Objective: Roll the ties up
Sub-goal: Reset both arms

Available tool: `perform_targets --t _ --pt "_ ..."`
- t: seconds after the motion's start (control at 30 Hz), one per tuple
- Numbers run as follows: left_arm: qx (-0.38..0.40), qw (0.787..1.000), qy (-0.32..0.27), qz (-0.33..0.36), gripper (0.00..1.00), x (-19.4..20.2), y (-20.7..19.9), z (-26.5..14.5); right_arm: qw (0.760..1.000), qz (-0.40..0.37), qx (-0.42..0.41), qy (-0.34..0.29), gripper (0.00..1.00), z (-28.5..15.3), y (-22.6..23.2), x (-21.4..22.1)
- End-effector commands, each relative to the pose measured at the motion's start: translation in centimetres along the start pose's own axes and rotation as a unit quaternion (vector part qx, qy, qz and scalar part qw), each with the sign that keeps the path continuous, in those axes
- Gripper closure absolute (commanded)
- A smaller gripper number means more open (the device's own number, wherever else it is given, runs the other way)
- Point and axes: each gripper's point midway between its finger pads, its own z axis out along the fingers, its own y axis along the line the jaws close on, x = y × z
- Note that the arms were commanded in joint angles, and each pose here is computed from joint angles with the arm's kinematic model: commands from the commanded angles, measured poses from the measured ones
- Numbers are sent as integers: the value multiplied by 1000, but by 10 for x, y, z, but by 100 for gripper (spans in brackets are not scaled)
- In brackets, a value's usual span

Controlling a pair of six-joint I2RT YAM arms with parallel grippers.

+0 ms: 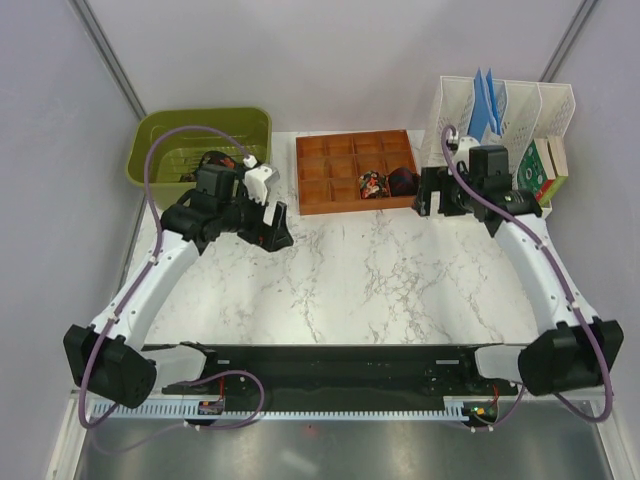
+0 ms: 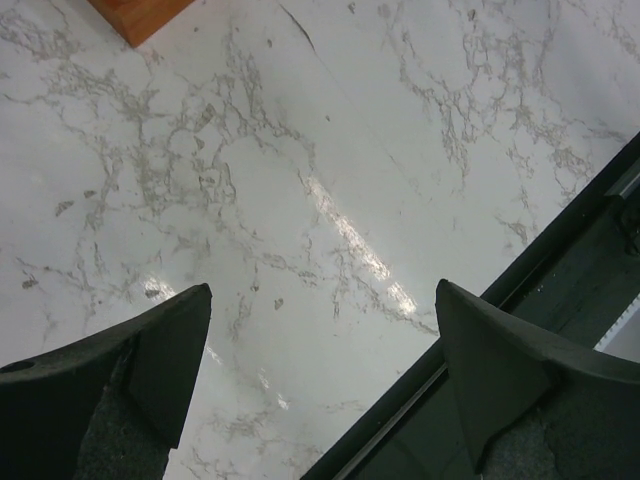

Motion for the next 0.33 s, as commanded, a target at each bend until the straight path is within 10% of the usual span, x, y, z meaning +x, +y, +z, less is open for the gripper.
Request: perform_targets --t 0.0,0.3 --pt "-2 999 8 -31 0 27 -4 -14 1000 -10 -3 -1 2 -22 1 36" --pt "-27 999 -6 -16 0 37 -1 -30 1000 -3 0 -22 2 -41 1 49"
